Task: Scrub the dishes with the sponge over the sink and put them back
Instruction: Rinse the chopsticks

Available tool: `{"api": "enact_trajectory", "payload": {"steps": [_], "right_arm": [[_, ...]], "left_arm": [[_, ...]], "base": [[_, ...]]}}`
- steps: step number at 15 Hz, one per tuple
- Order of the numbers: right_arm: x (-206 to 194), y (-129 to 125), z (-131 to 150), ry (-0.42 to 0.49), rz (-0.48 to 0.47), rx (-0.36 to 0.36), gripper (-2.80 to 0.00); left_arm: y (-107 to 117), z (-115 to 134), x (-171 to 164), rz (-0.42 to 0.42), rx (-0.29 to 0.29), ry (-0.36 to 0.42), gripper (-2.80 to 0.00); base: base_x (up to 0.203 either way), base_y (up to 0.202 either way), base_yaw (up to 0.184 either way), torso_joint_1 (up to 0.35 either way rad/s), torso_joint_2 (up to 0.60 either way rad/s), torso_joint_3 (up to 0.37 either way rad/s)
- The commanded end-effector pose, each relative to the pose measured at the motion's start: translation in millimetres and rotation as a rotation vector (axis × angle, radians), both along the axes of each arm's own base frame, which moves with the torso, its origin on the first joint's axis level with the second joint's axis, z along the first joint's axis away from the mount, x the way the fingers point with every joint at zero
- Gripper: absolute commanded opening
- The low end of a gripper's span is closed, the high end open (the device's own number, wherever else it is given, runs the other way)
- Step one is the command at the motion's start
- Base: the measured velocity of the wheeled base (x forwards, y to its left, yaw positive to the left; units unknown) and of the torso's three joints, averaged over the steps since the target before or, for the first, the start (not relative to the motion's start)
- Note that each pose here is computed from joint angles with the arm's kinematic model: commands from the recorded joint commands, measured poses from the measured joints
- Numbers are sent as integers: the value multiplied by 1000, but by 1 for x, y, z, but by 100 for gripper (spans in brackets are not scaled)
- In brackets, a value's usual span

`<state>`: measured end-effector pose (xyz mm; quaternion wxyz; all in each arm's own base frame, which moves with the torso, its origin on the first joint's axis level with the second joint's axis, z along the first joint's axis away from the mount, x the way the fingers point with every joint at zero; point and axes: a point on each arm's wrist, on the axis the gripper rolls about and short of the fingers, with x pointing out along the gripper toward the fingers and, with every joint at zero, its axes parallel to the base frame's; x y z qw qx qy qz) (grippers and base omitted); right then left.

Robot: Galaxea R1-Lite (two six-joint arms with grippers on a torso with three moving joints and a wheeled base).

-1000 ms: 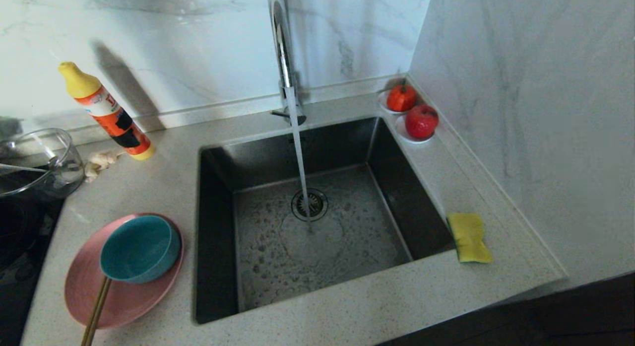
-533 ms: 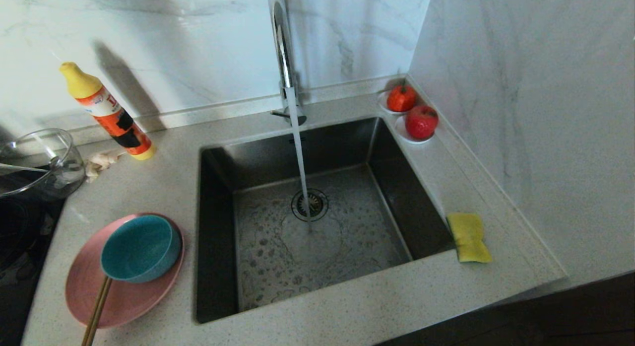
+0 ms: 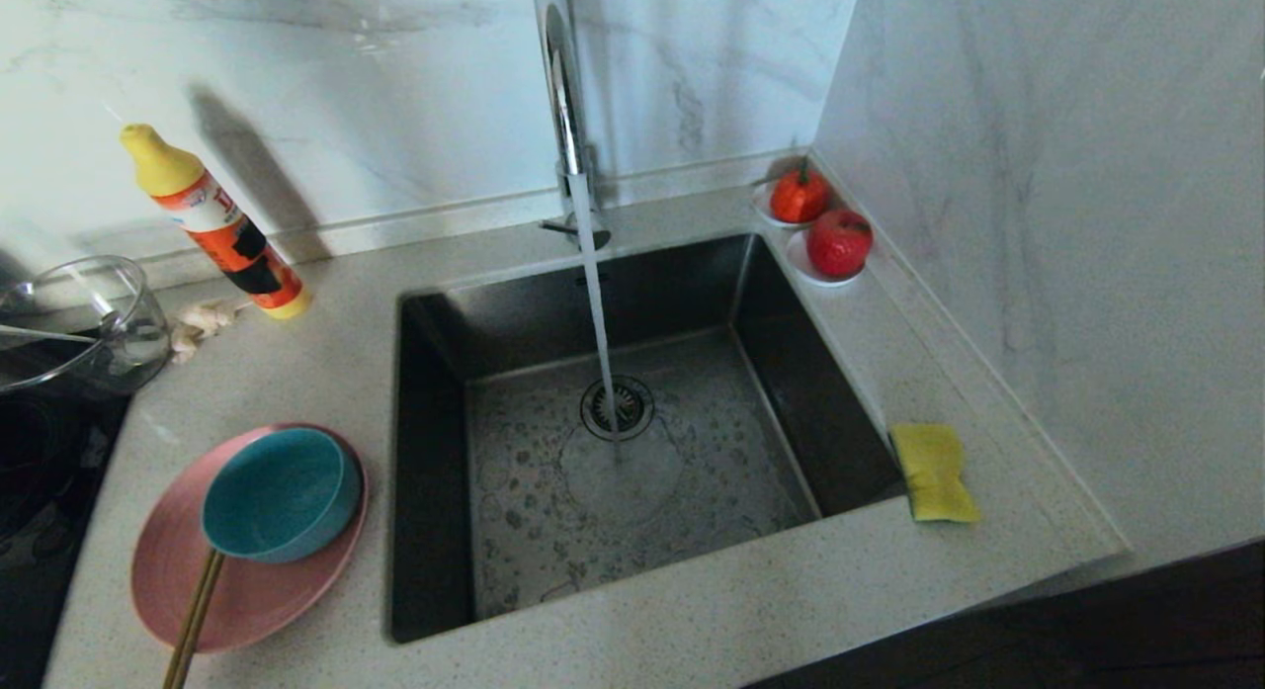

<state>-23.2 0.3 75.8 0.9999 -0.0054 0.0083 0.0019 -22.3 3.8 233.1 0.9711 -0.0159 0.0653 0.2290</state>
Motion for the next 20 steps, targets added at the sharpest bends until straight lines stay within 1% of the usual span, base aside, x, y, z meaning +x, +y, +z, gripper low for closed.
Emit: {"api": "enact_trajectory", "payload": {"steps": [1,3,5,7,8,10,12,14,17,19,20], "right_arm": [[0,0,0,0,0,0,-280],[0,0,0,-1,1,0,-280],[0,0,0,0,-1,0,-280],[0,0,0,0,1,-1,-280],[0,0,0,-1,0,-1,-280],[0,0,0,0,1,0,-280],[0,0,0,0,1,0,-280],[0,0,0,0,-1,-1,-280],[0,0,0,0,1,0,-280],[0,0,0,0,1,-1,-280],[0,0,0,0,0,0,-280]], "left_arm": [[-2,-8,-5,60,-18,95,-280],[-3,-11,-6,57,-41,187,-280],[-2,-14,4,15,-71,288,-280],[-3,-12,20,-80,-152,380,-280],[-2,-11,29,-122,-185,441,-280],[2,-13,40,-179,-172,577,-280],[7,-15,51,-187,-200,647,-280],[14,-20,63,-183,-252,711,-280],[24,-27,78,-153,-336,803,-280],[30,-31,89,-148,-376,847,-280],[33,-33,94,-134,-410,863,-280]], "base": [[0,0,0,0,0,0],[0,0,0,0,0,0],[0,0,0,0,0,0],[0,0,0,0,0,0],[0,0,0,0,0,0],[0,0,0,0,0,0],[0,0,0,0,0,0],[0,0,0,0,0,0],[0,0,0,0,0,0],[0,0,0,0,0,0],[0,0,0,0,0,0]]}}
